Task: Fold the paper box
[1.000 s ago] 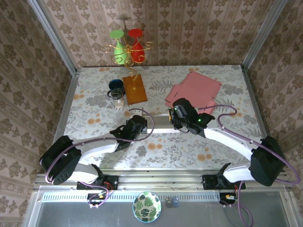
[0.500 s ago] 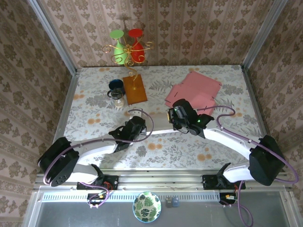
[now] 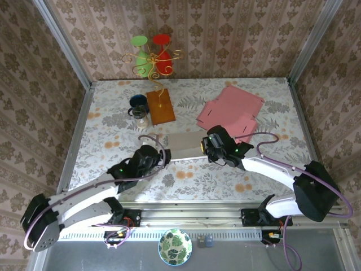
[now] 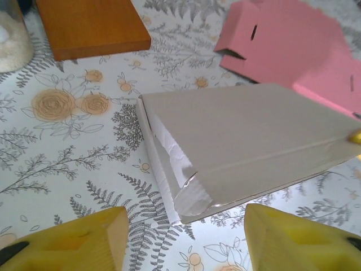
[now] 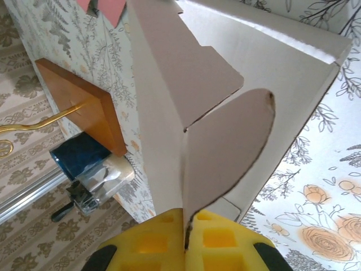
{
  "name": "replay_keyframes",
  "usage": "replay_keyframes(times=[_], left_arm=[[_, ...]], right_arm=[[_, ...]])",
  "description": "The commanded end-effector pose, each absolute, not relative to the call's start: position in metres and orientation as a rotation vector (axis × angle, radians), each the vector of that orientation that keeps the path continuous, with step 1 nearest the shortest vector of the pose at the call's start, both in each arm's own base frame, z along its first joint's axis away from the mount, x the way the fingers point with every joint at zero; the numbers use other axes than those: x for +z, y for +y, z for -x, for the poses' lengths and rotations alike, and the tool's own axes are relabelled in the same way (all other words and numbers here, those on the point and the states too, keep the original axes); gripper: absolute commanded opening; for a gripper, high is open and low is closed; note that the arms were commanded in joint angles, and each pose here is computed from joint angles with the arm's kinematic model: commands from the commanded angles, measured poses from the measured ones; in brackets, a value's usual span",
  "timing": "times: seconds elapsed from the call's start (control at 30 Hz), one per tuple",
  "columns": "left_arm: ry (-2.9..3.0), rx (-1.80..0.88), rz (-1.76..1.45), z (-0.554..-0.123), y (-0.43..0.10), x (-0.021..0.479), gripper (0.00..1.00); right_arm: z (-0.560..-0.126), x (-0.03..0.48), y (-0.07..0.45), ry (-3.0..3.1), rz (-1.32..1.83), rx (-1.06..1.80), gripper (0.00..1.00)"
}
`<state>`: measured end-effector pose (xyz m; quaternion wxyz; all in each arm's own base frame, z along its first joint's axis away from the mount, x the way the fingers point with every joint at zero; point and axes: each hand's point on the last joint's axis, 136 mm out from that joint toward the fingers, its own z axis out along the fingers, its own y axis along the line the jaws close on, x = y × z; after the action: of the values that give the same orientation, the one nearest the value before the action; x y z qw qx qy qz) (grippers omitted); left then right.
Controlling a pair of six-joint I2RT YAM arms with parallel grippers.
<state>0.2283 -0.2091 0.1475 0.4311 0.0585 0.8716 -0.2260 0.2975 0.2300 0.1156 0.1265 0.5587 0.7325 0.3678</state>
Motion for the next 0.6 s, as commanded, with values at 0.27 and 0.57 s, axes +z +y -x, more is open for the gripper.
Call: replay_keyframes(times=[0.27,0.57], left_arm=[[2.434,-0.867,0.223,-0.261,-0.199,0.129,0.64],[2.507,-0.936,0.191,-0.294,-0.225,0.102,0.65]], right_arm=[[-0.287,0.095,0.225,2.193,-1.607,1.009,0.0],[-0.287,0.092,0.226,2.199,-1.608,1.004,0.0]])
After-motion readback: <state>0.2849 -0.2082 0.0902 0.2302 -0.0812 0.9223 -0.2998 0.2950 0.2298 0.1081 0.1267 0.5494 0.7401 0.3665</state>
